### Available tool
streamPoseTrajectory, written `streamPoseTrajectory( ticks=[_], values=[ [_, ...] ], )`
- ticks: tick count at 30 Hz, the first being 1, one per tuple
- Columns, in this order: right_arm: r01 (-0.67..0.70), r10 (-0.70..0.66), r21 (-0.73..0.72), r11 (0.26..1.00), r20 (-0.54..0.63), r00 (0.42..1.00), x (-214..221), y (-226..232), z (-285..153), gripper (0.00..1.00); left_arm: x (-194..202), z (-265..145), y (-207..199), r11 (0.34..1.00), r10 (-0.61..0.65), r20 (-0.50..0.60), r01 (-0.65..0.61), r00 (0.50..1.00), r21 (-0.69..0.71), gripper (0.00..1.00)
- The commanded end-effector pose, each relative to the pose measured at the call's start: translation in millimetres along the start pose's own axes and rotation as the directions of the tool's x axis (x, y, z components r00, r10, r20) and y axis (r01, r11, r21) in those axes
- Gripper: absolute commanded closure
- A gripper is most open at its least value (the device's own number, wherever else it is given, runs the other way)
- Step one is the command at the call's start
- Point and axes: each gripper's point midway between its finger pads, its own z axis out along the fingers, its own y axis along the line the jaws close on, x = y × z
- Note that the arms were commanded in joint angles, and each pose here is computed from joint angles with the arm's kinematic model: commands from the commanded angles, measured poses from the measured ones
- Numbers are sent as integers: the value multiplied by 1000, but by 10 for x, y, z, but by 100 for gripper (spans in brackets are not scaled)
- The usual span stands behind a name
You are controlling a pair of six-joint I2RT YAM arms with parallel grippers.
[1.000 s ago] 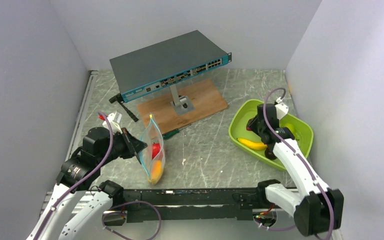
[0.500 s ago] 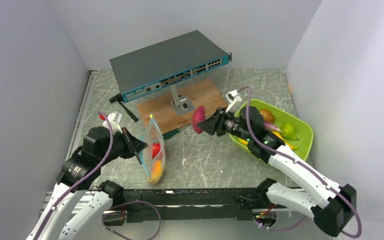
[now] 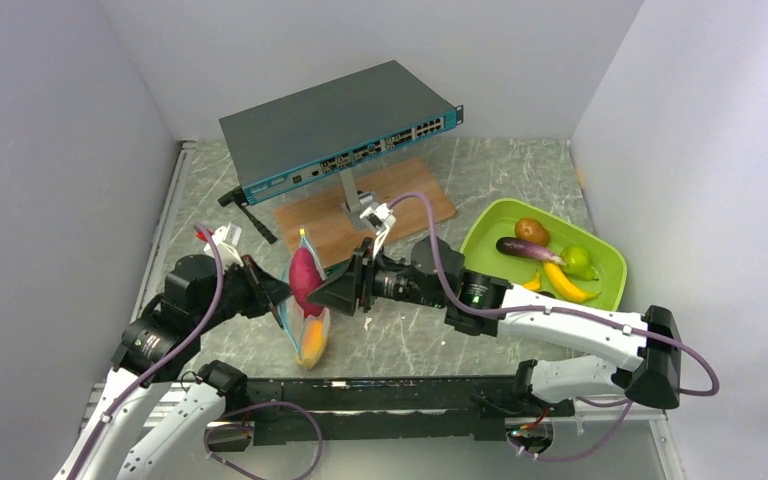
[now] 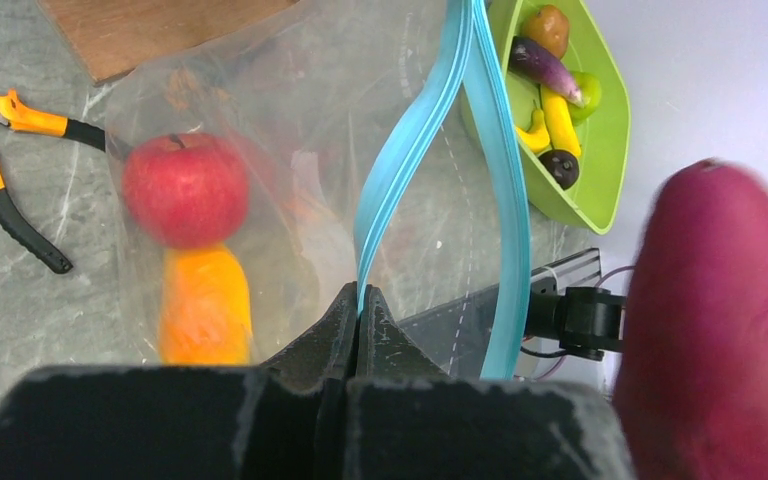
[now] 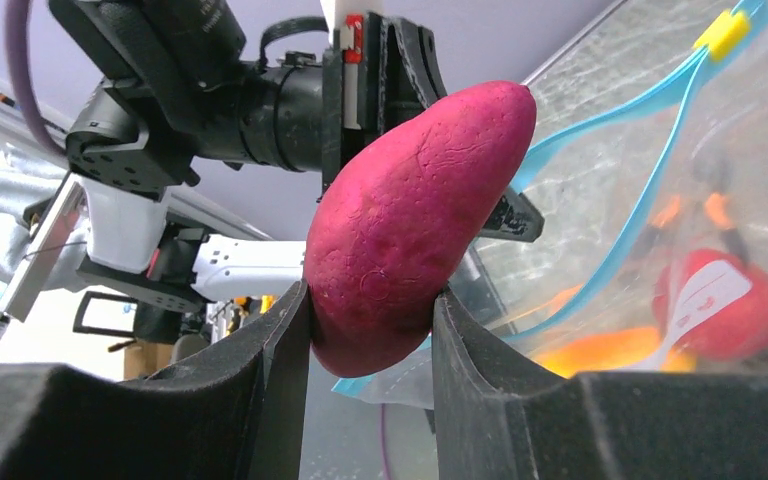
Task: Place the food in the zip-top bag and seal the zipper
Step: Place the fake vegetable in the zipper food storage bag.
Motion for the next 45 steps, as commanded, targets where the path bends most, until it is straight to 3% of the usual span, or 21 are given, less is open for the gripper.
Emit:
streamPoseTrajectory(
  ticks=[1,8,15,22,25,35,45],
  values=[
    [-95,87,59,994,122,989,-192,115,107,100,-95,-55,-153,998,-16,45,13,999,66,100],
    [-229,194,236,944,161,968,-44,-175,239,99,-118,-62,-274,992,-38,45,32,998,121,100],
    [-236,200,381,894,132,971,139,-273,226,100,-169,-93,-345,987,-58,67,48,996,152,100],
    [-175,156,416,893,78,985,275,-250,156,98,-158,-79,-307,989,-65,68,56,996,138,100],
    [-158,158,426,891,36,987,381,-265,178,91,-152,-68,-305,988,-70,65,61,995,139,100],
    [-107,133,409,906,-37,990,459,-157,224,45,-137,-74,-274,989,-75,67,66,995,129,100],
    [-52,89,385,921,-77,993,464,-93,228,37,-116,-87,-240,991,-73,65,65,995,117,100]
  ],
)
